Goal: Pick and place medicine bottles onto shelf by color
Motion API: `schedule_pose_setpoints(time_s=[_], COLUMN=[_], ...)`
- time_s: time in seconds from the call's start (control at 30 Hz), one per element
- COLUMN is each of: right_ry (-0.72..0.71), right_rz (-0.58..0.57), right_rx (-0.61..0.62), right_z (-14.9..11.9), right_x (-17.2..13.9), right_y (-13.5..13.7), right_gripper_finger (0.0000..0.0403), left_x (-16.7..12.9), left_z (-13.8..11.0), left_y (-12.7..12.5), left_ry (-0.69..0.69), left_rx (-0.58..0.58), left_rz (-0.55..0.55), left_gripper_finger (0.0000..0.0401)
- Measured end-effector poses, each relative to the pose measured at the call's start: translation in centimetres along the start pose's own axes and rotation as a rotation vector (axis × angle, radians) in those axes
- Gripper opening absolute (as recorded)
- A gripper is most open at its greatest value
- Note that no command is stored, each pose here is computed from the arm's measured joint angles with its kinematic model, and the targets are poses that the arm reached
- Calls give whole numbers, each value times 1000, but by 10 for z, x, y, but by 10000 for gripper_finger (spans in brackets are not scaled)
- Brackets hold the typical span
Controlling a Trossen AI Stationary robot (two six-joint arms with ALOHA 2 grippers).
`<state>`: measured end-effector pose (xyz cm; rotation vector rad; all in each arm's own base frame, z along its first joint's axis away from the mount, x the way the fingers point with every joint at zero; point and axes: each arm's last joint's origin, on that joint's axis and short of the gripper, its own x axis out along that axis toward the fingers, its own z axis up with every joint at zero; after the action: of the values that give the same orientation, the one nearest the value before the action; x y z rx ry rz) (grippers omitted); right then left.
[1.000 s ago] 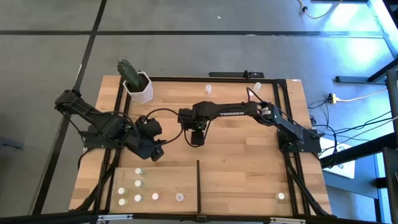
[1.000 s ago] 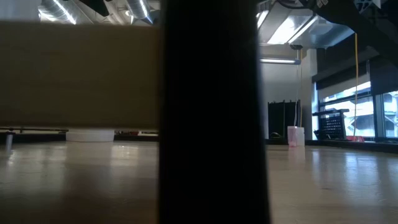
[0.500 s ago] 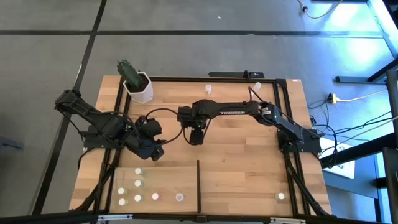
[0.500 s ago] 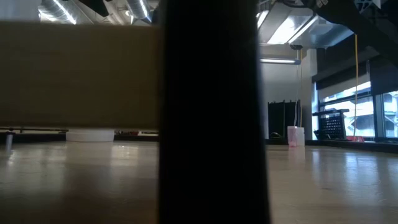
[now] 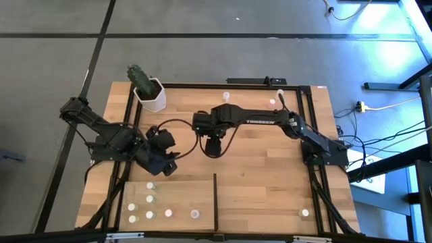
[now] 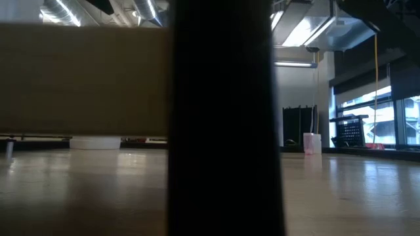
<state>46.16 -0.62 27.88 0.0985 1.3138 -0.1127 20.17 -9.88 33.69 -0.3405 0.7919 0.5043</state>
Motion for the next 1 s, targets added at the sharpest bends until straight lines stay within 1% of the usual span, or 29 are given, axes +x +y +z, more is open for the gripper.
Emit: schedule_pose_setpoints(time_s=[0.2,0.33,0.47,0.67,0.8,0.93,1.0], right_ry=[-16,-72,-166,-303,-359,-406,-420], right_rz=[-122,-162,-192,-184,-161,-133,-128], right_rx=[54,50,2,-46,-69,-86,-114], right_z=[-18,-35,-53,-80,-96,-112,-117], right_x=[-41,-74,-110,-158,-183,-204,-211], right_y=[15,36,57,77,79,80,80], right_gripper_finger=[195,195,195,195,195,195,195], left_x=[-4,-5,0,17,33,53,66], left_z=[-5,-5,-2,12,20,27,27], left_y=[-3,-4,-5,-13,-16,-19,-20], left_ry=[-8,-18,-31,-75,-81,-40,-26], left_rx=[27,29,59,127,211,311,373], left_rz=[-11,-10,-2,-6,18,12,12], left_gripper_finger=[190,190,190,190,190,190,190])
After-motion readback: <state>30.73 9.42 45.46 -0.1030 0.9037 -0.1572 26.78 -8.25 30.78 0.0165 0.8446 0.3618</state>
